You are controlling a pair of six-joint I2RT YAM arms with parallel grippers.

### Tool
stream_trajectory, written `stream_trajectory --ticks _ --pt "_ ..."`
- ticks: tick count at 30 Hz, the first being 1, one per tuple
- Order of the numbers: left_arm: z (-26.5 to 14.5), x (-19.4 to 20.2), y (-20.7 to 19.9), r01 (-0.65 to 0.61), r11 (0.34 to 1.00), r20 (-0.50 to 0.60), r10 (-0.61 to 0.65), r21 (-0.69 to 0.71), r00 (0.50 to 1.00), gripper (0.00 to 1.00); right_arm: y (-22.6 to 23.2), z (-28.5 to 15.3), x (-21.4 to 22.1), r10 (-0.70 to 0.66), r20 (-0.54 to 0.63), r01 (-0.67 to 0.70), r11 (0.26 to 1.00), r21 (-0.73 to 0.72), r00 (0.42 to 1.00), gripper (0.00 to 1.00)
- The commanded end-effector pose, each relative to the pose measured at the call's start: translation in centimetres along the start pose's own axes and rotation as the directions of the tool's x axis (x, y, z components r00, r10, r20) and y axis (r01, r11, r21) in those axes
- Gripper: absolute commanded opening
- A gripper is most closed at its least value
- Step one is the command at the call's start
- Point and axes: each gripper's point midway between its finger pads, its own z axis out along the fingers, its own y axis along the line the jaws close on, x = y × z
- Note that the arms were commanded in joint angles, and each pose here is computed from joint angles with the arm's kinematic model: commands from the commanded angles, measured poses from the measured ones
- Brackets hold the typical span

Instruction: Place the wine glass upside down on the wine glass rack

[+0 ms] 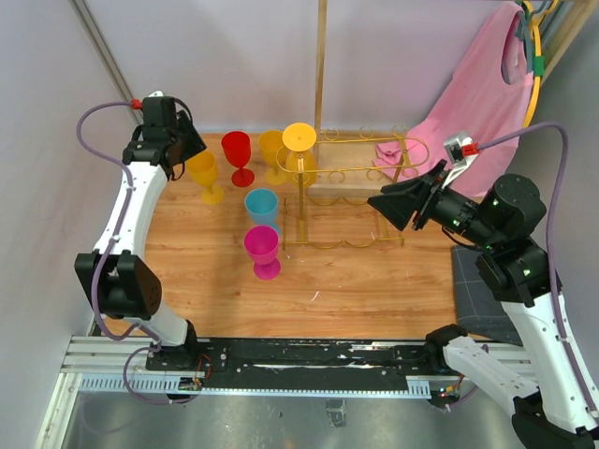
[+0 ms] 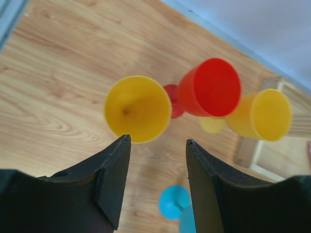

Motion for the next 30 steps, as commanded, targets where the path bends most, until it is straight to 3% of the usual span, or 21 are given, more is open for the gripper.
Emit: stream_trajectory --ticks 1,6,26,30 --pt "0.3 -1.7 2.8 -0.072 0.985 0.047 0.08 -0.158 0.996 0.54 -0.6 0.3 -0.1 -0.036 0.015 0.036 0.999 0.004 0.999 0.52" --pt "1.5 -0.9 4.4 -0.087 0.968 0.023 0.095 -0.234 0.995 0.52 -0.8 0.5 0.2 -0.047 0.006 0.047 0.999 0.003 0.999 0.52" --pt "8.0 3.3 6.3 -0.126 0.951 -0.13 0.092 -0.283 0.987 0.44 -1.0 0.0 0.5 -0.054 0.016 0.054 0.998 0.02 0.998 0.52" --pt "8.2 3.9 6.8 -0.133 0.945 -0.141 0.094 -0.298 0.986 0.33 -1.1 0.0 0.6 -0.047 0.014 0.047 0.999 0.024 0.999 0.52"
